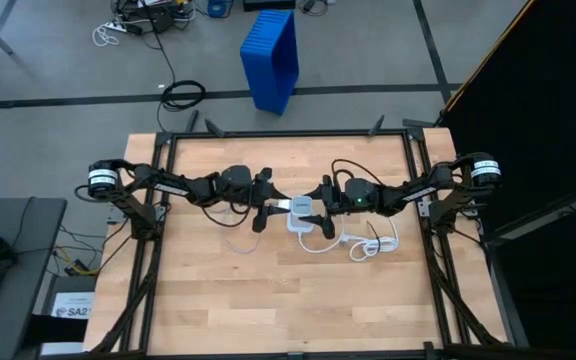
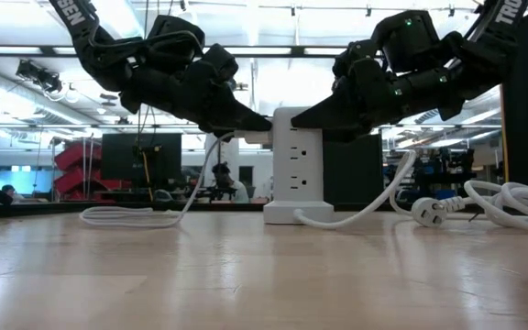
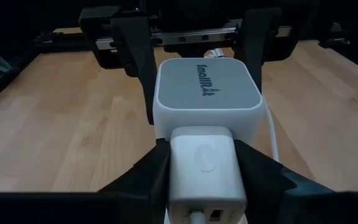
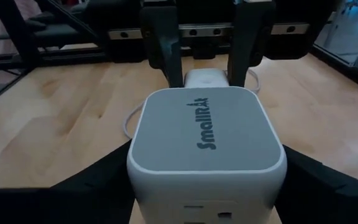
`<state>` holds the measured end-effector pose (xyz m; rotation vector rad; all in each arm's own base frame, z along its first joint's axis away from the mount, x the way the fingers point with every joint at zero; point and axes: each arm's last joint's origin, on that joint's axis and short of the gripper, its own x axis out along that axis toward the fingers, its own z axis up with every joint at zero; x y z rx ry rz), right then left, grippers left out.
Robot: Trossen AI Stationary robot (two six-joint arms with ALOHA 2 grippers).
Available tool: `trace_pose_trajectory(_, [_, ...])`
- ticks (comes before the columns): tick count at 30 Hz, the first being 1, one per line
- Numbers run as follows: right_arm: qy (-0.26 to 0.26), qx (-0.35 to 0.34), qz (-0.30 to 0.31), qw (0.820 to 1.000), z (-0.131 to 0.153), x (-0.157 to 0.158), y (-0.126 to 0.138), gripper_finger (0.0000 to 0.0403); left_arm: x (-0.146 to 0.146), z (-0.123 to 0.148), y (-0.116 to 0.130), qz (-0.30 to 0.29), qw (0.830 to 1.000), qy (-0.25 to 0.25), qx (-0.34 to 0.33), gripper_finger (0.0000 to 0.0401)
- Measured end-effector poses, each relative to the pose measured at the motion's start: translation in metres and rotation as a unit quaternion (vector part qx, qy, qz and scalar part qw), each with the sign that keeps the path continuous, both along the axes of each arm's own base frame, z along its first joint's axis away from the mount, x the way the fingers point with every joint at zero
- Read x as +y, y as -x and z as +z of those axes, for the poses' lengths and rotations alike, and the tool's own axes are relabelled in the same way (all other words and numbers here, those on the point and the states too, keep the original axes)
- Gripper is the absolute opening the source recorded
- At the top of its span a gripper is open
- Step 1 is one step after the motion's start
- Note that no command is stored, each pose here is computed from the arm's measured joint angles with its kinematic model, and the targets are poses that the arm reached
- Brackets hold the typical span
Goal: Plug in charger
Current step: Remove the white charger adapter from the white outlet extension
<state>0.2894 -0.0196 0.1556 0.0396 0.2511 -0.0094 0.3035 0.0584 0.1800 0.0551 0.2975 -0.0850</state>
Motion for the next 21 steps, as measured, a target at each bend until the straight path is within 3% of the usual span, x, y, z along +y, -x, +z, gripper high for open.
trace_pose_trajectory(8, [0.014,0.011,-0.002,1.0,-0.001,-0.002,0.0,0.0264,-0.001,0.004,0.006,-0.014,0.998,-0.045,0.031,0.0131])
trace_pose_trajectory(16, [0.01,0.014,-0.019,1.0,-0.002,-0.004,0.001,0.0264,-0.003,0.012,0.028,0.023,0.993,-0.054,0.101,0.0131])
trace_pose_trajectory(21, [0.01,0.012,-0.022,1.0,-0.002,-0.004,0.001,0.0264,-0.005,0.021,0.029,0.028,0.995,-0.06,0.08,0.0131])
